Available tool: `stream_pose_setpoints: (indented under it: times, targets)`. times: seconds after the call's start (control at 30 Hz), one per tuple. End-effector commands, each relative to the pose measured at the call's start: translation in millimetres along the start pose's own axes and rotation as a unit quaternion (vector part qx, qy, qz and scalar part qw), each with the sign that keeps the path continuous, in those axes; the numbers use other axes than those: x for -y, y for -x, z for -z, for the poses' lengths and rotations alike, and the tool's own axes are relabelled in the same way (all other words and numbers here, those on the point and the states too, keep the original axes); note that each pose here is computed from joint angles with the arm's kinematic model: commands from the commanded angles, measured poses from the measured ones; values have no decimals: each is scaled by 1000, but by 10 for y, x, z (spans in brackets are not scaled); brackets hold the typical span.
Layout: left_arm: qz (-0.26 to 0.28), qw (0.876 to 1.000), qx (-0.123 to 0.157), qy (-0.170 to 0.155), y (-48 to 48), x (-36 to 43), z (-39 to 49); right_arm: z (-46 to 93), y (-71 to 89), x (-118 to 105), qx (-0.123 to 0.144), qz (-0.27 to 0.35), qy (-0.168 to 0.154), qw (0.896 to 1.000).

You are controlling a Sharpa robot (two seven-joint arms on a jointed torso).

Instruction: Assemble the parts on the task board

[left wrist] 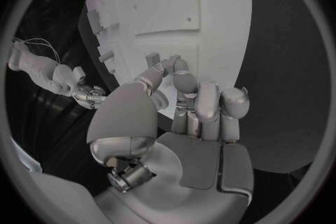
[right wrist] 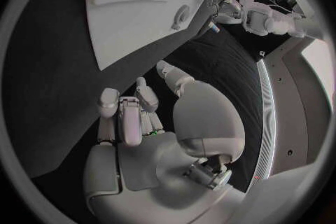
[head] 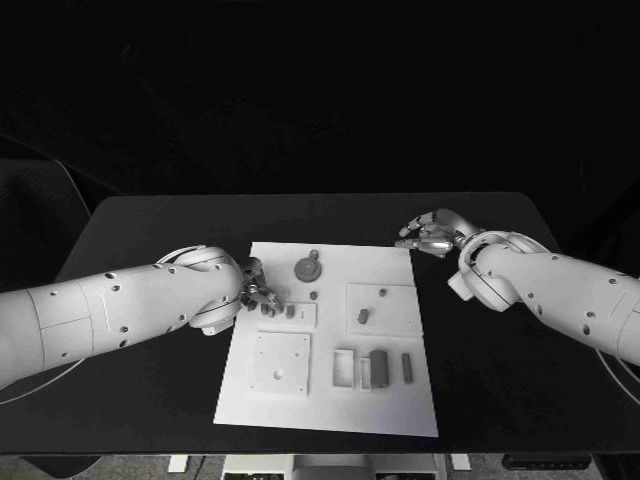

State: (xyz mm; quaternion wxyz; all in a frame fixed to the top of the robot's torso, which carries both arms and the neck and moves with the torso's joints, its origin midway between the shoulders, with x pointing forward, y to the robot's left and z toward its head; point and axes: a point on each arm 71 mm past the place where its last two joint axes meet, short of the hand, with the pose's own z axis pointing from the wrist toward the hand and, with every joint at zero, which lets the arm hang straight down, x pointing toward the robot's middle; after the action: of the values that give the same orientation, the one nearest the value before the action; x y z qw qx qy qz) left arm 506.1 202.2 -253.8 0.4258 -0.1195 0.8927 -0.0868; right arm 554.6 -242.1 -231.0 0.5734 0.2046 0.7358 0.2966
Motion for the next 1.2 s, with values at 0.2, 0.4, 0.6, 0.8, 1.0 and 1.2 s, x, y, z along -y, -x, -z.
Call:
stream_pose_setpoints:
  times: [0.2, 0.4, 0.6, 0.8, 1.0, 1.2]
  targets:
    - [6, 1000, -1, -15, -15, 35, 4, 0, -21, -10, -8, 1, 4, 1000]
    - [9, 1000, 6, -22, -9, 52, 6, 1, -29, -13, -9, 0, 4, 1000]
    - [8, 1000, 11, -19, 6, 32, 1, 2, -27, -10, -8, 0, 4, 1000]
    - [1, 1000, 11, -20, 7, 30, 1, 2, -27, -11, -8, 0, 4, 1000]
    - [-6, 1000, 5, -20, -3, 31, 2, 2, -26, -9, -8, 0, 4, 1000]
    - [-10, 1000, -2, -22, -15, 37, 4, 2, -29, -10, -9, 0, 4, 1000]
